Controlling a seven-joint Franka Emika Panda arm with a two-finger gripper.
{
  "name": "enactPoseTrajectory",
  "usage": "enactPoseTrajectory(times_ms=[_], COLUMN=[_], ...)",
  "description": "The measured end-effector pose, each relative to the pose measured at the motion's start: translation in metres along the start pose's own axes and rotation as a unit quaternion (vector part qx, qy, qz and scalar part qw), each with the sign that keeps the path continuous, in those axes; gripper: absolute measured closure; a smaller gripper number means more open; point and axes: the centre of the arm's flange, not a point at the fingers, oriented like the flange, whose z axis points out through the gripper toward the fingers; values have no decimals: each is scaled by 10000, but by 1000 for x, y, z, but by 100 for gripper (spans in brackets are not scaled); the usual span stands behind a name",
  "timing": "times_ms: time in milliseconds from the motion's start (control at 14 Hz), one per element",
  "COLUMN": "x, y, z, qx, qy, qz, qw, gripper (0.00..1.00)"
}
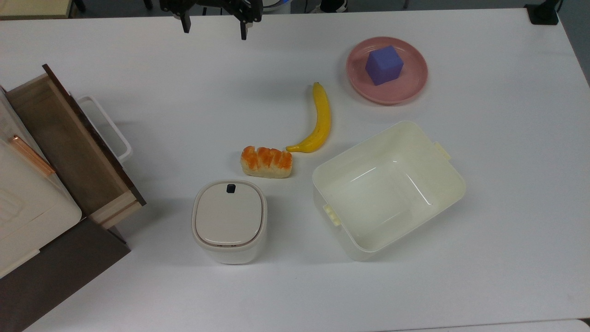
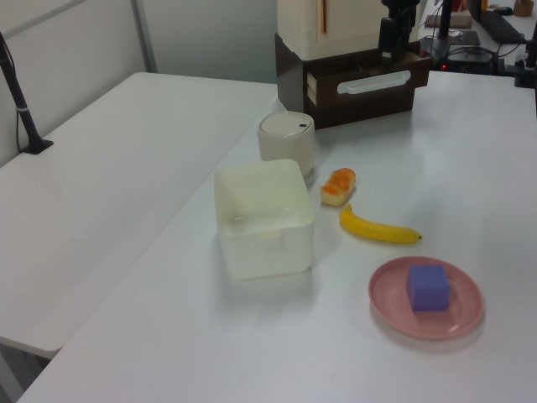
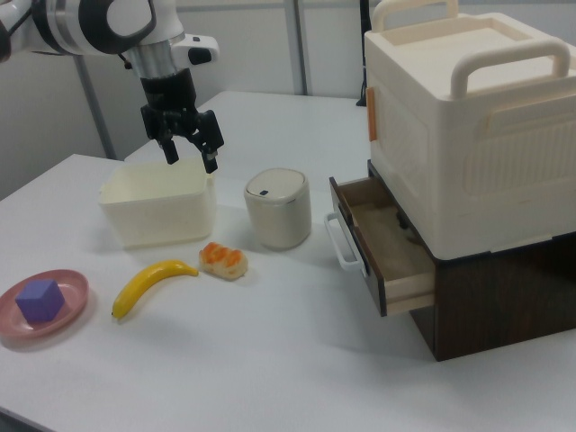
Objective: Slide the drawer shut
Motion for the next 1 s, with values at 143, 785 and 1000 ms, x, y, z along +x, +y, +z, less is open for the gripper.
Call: enactPoseTrajectory(times_ms=[143,785,1000], x=[0,0,0], y=[0,0,0], z=[0,0,1], qx=[0,0,0], qy=[0,0,-5], qz=[0,-171,-686], qw=[10000,9999,9976], gripper=[0,0,0])
